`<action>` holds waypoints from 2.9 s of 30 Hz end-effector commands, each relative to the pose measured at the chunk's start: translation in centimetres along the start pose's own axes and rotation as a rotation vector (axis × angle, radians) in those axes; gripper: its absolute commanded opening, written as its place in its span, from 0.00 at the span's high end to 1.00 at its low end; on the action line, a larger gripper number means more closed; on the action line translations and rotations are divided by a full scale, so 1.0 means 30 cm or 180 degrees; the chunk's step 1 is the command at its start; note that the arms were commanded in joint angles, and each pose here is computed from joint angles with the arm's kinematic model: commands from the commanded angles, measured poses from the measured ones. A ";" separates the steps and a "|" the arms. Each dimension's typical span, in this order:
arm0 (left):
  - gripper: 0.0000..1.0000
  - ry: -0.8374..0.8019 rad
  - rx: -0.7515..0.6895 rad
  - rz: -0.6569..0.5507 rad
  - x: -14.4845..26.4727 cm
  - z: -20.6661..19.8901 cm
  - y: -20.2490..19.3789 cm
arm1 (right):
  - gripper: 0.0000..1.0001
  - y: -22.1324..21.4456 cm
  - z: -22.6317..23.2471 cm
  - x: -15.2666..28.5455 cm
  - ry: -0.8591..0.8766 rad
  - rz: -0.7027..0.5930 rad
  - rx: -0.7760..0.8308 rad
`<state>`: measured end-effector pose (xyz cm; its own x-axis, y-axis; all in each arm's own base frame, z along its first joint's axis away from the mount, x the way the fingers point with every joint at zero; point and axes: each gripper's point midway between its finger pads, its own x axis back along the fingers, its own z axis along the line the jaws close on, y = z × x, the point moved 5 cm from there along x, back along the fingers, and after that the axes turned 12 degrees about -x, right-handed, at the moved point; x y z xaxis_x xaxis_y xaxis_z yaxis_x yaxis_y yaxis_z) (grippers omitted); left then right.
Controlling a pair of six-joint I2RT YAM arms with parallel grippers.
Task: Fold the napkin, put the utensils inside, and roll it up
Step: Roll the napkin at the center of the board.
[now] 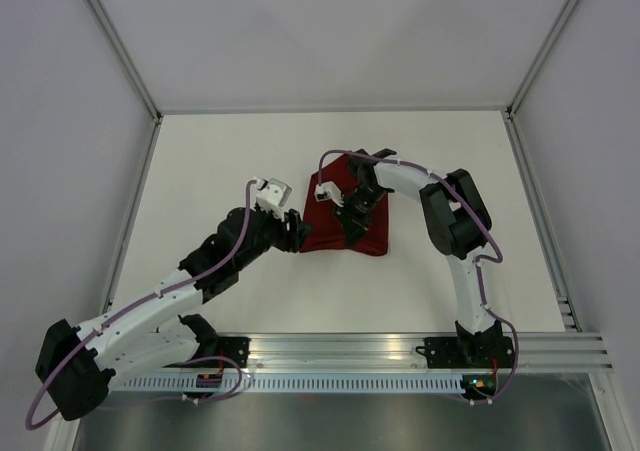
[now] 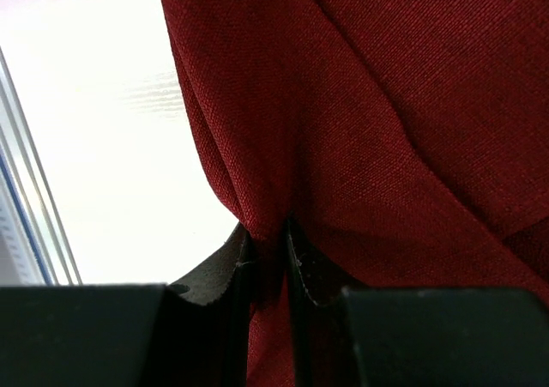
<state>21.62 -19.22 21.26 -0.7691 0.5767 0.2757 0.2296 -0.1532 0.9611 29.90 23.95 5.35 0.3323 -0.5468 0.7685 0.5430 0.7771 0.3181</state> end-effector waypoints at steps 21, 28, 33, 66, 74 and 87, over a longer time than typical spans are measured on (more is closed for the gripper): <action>0.32 -0.0697 -0.2716 -0.0193 -0.278 -0.244 -0.212 | 0.92 -0.176 -0.116 -0.054 0.0047 0.0588 -0.0381; 0.29 -0.0767 -0.3129 -0.0024 -0.343 -0.261 -0.282 | 0.92 -0.191 -0.127 -0.049 0.0051 0.0602 -0.0413; 0.28 -0.0673 -0.3402 0.0016 -0.397 -0.256 -0.321 | 0.92 -0.196 -0.133 -0.049 0.0052 0.0606 -0.0423; 0.98 -0.1989 -0.2621 0.1337 -0.449 -0.345 -0.466 | 0.62 -0.151 -0.096 0.042 -0.0089 0.0245 -0.0346; 0.98 -0.2316 -0.2213 0.1441 -0.453 -0.363 -0.440 | 0.50 -0.097 -0.092 0.158 -0.0233 -0.0289 -0.0499; 0.98 -0.2851 -0.1153 0.1904 -0.489 -0.324 -0.434 | 0.49 -0.118 -0.141 0.356 -0.0455 -0.1288 -0.0709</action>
<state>25.65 -33.82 5.83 -0.0299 0.6880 0.7251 -0.0419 -0.7256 0.6868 33.65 14.27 7.92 0.0684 -0.6737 0.7358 0.7951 0.4823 0.3677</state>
